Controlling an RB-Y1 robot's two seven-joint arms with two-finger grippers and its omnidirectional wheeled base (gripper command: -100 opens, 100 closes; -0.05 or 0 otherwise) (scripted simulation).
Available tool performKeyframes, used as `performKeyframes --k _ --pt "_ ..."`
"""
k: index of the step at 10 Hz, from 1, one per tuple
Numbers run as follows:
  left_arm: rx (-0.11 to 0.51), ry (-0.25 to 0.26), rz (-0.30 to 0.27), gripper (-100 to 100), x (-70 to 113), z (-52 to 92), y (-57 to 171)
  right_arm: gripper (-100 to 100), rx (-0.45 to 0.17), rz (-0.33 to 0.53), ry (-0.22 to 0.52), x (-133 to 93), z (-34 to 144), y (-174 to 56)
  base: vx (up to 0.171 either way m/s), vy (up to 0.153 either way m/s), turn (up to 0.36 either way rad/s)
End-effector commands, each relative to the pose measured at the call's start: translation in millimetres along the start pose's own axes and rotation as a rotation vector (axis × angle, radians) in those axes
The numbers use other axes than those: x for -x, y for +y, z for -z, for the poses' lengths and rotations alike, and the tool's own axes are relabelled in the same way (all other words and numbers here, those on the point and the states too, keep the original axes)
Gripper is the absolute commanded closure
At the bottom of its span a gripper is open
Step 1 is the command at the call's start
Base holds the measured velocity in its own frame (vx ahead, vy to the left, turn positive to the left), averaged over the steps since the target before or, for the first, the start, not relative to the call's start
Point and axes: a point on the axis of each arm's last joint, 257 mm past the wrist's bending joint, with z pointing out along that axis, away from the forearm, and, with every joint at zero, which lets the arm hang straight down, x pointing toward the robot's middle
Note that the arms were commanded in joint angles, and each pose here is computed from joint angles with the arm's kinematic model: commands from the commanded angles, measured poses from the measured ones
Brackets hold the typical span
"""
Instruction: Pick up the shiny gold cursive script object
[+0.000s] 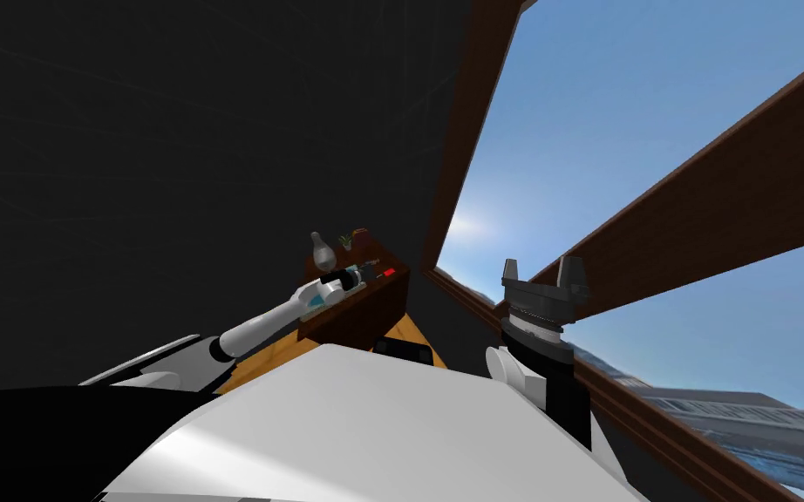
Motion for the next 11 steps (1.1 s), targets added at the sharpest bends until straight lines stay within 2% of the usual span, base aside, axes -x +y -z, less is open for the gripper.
performKeyframes --k 1,2,3,4,5,6,7,8,9,10,11 --pt "0.059 -0.051 0.045 -100 15.6 0.0 4 0 0.0 0.0 0.0 0 0.0 0 0.014 0.009 -0.288" --pt "0.081 -0.083 0.044 -100 26.1 5.3 4 0 0.0 0.0 0.0 0 0.0 0 -0.002 0.013 -0.137" --pt "0.116 -0.121 0.084 -100 37.6 5.9 4 0 0.0 0.0 0.0 0 0.0 0 0.027 0.003 -0.275" --pt "0.135 -0.151 0.086 -100 46.9 11.3 4 0 0.0 0.0 0.0 0 0.0 0 0.007 0.01 -0.136" --pt "0.168 -0.197 0.125 -100 59.5 13.1 6 0 0.0 0.0 0.0 0 0.0 0 0.023 0.011 -0.269" --pt "0.189 -0.232 0.128 -100 69.1 19.9 6 0 0.0 0.0 0.0 0 0.0 0 0.0 0.015 -0.127" --pt "0.19 -0.235 0.129 -100 70.3 21.2 5 0 0.0 0.0 0.0 0 0.0 0 0.0 0.0 0.0" --pt "0.225 -0.301 0.172 -100 87.5 28.6 6 0 0.0 0.0 0.0 0 0.0 0 0.035 0.006 -0.242" --pt "0.232 -0.318 0.175 -100 92.4 33.7 4 0 0.0 0.0 0.0 0 0.0 0 0.013 0.015 -0.17" --pt "0.256 -0.374 0.221 -100 106.6 42.2 3 0 0.0 0.0 0.0 0 0.0 0 0.026 0.022 -0.294" --pt "0.266 -0.404 0.223 -100 113.8 48.8 2 0 0.0 0.0 0.0 0 0.0 0 0.009 0.021 -0.151"
